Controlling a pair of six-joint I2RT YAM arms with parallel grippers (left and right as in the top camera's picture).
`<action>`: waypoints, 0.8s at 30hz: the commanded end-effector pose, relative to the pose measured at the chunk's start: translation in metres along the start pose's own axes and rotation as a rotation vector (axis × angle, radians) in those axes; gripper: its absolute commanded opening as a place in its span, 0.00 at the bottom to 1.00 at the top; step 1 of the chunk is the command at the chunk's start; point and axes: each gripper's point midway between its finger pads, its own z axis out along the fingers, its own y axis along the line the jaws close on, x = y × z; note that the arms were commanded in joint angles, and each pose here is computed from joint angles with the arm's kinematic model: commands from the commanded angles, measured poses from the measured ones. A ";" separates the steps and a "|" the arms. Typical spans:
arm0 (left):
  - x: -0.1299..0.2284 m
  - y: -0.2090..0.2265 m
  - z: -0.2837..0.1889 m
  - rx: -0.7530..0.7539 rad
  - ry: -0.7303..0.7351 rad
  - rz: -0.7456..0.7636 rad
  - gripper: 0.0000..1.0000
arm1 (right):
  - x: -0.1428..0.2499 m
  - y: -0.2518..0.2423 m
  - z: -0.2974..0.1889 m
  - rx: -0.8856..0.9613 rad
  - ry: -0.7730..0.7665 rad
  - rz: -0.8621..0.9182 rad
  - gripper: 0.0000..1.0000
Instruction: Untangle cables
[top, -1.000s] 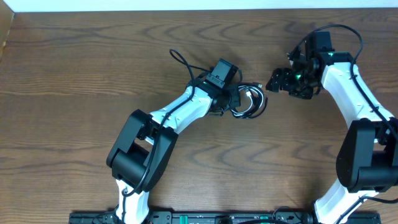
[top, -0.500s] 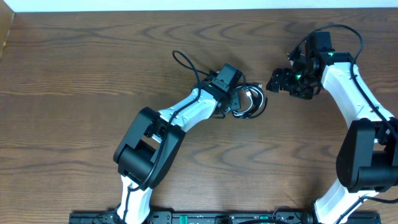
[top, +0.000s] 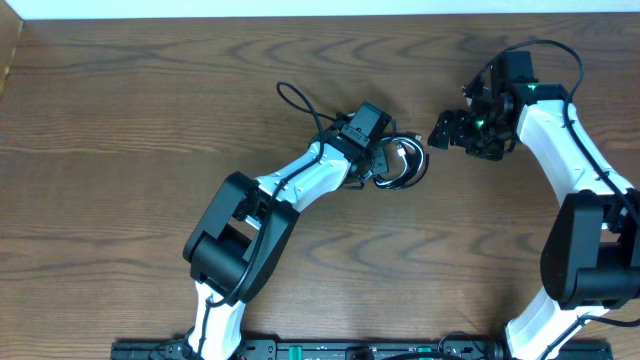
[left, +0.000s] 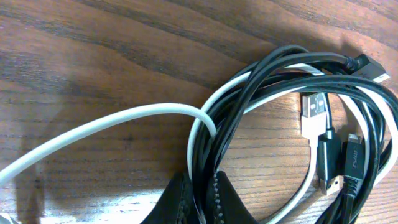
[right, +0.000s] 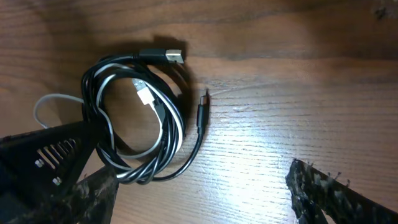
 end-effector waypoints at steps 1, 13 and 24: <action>-0.001 0.005 -0.003 -0.018 0.005 -0.013 0.08 | 0.000 0.027 -0.013 -0.130 -0.013 -0.131 0.84; -0.039 -0.040 -0.124 0.170 -0.172 -0.056 0.07 | 0.024 0.105 -0.036 -0.544 0.002 -0.418 0.88; -0.057 -0.002 -0.135 0.150 -0.140 -0.495 0.08 | 0.023 0.116 -0.072 -0.520 -0.083 -0.447 0.88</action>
